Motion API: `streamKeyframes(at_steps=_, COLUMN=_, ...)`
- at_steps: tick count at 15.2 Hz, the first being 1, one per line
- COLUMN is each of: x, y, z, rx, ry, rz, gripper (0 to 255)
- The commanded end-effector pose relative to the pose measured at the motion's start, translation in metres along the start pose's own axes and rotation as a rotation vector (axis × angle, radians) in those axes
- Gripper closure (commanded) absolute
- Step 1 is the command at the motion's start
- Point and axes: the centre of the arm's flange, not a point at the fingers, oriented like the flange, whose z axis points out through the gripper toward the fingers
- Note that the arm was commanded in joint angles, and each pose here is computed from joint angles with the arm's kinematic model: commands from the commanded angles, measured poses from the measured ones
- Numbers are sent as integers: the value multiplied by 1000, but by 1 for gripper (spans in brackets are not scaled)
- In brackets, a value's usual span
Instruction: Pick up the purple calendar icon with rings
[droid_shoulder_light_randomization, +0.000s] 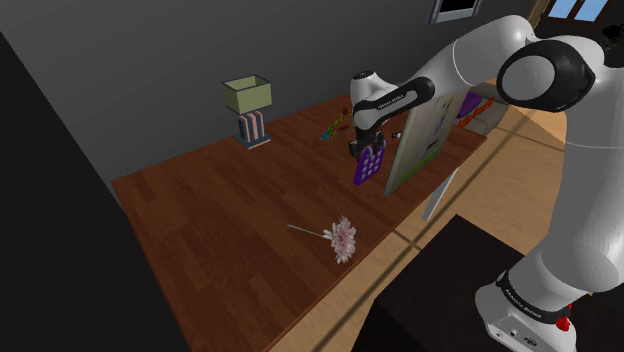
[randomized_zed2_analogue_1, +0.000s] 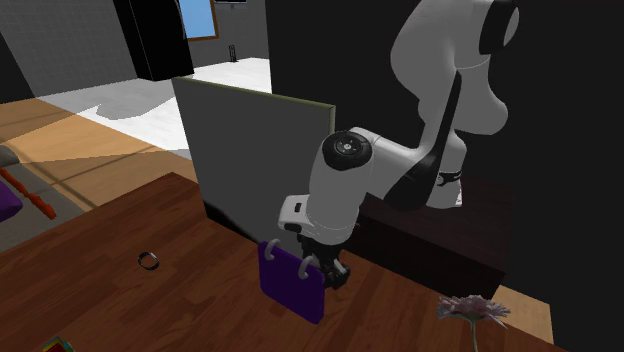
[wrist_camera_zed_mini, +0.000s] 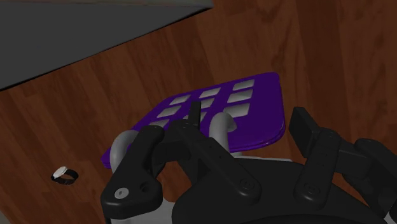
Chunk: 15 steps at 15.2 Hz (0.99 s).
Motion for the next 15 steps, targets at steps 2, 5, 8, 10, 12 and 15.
streamKeyframes(at_steps=2, x=0, y=0, z=3, rx=-1, ry=-5, rz=0, gripper=255)
streamKeyframes(at_steps=5, x=0, y=0, z=2, rx=-1, ry=-5, rz=0, gripper=255)
streamKeyframes(at_steps=8, x=-1, y=4, z=-13, rx=-1, ry=-5, rz=0, gripper=255)
streamKeyframes(at_steps=10, x=-1, y=6, z=-24, rx=-1, ry=-5, rz=0, gripper=255)
streamKeyframes(at_steps=12, x=-2, y=9, z=-34, rx=-1, ry=-5, rz=0, gripper=255)
streamKeyframes(at_steps=15, x=-2, y=12, z=-49, rx=-1, ry=-5, rz=0, gripper=255)
